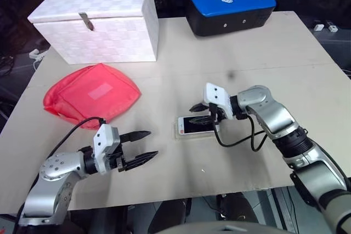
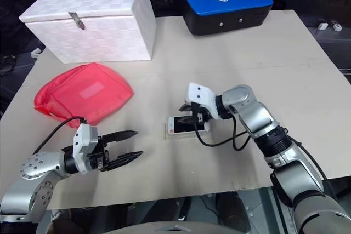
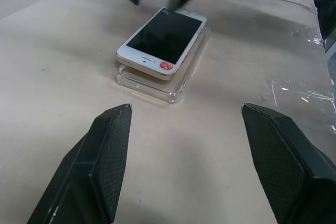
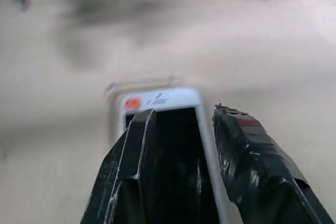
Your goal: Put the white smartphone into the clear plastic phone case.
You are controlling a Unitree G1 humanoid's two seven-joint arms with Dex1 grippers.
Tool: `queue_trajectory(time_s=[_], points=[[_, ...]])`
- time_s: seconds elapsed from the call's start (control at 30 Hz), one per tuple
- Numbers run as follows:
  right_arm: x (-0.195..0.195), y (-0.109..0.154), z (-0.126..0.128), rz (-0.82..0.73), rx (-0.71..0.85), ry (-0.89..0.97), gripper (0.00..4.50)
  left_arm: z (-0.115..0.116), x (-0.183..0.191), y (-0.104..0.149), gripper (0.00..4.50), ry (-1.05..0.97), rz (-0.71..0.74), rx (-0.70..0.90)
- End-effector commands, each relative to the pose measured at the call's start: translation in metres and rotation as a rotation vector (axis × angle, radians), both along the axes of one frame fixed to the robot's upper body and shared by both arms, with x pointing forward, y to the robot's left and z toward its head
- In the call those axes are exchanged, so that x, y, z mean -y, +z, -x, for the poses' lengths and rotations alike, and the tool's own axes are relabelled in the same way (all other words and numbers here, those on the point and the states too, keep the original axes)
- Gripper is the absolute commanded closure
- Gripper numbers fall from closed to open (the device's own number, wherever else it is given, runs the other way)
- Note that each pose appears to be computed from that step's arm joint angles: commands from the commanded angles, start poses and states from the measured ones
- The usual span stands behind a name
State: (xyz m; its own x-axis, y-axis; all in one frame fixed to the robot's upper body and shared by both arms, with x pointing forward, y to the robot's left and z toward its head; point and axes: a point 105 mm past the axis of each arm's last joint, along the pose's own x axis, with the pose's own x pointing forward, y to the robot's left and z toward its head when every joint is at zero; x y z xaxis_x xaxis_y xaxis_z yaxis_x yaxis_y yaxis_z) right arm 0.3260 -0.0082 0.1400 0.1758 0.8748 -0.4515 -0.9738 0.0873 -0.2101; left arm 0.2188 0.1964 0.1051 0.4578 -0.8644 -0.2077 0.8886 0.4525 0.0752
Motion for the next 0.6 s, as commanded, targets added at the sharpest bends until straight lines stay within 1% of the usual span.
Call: queue_trajectory(time_s=[0.03,0.07,0.17,0.3,0.43,0.6], points=[[0.003,0.005,-0.02,0.021,0.044,-0.095,3.94,0.001,0.002,0.008,1.11,-0.017,0.004,0.035],[0.003,0.002,-0.024,0.042,0.062,-0.102,4.44,0.001,0.002,0.008,1.11,-0.017,0.005,0.035],[0.003,-0.005,-0.029,0.109,0.127,-0.072,4.44,0.0,0.002,0.008,1.11,-0.017,0.004,0.035],[0.0,-0.011,-0.026,0.145,0.126,-0.006,4.44,0.0,0.002,0.007,1.11,-0.016,0.004,0.033],[-0.001,-0.016,-0.018,0.173,0.119,0.069,4.44,0.0,0.002,0.007,1.11,-0.012,0.003,0.031],[-0.002,-0.014,-0.014,0.171,0.125,0.104,4.44,-0.001,0.002,0.006,1.11,0.004,0.0,0.031]])
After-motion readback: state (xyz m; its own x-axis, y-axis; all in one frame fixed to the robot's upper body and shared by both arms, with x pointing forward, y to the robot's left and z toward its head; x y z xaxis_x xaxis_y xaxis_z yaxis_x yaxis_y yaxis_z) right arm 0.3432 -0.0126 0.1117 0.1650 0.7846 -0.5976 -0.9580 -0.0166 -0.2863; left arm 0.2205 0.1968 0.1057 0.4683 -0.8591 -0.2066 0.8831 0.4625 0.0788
